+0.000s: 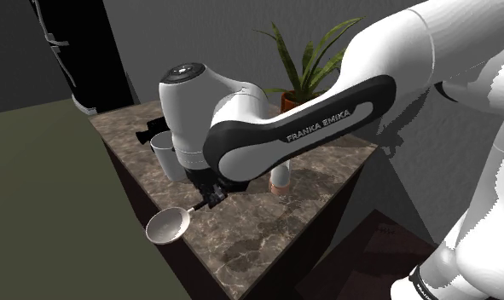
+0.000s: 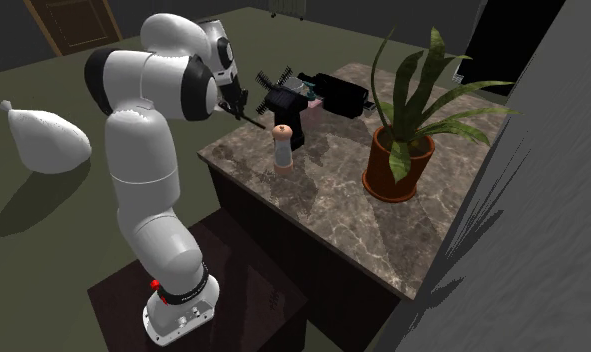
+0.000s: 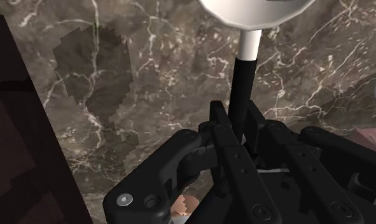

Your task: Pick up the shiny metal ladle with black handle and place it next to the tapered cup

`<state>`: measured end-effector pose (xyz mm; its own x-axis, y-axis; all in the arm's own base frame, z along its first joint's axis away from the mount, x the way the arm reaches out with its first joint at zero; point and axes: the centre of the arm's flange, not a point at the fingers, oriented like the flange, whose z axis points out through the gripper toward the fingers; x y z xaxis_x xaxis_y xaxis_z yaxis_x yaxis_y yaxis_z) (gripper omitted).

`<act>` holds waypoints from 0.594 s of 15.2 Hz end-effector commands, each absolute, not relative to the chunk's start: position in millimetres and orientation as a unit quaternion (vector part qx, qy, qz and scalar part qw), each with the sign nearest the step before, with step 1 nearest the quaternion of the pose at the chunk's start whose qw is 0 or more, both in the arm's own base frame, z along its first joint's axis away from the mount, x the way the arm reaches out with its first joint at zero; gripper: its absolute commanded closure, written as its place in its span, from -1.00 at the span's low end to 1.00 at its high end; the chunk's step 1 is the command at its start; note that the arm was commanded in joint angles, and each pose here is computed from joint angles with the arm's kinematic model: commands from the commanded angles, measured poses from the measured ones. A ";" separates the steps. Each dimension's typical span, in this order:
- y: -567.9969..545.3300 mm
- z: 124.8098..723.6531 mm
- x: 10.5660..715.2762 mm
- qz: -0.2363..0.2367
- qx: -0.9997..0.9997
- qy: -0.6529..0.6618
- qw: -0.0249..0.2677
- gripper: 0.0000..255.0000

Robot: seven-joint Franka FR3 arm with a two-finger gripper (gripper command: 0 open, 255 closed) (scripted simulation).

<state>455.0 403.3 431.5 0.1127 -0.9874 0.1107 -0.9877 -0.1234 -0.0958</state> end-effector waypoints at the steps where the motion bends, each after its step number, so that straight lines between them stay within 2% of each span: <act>1: 403.4 421.4 454.6 0.073 0.746 -0.662 0.001 1.00; 9: 403.4 379.2 454.6 0.073 0.746 -0.662 0.001 1.00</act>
<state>454.2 403.1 385.0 0.1127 -0.9874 0.1109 -0.9877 -0.1235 -0.0959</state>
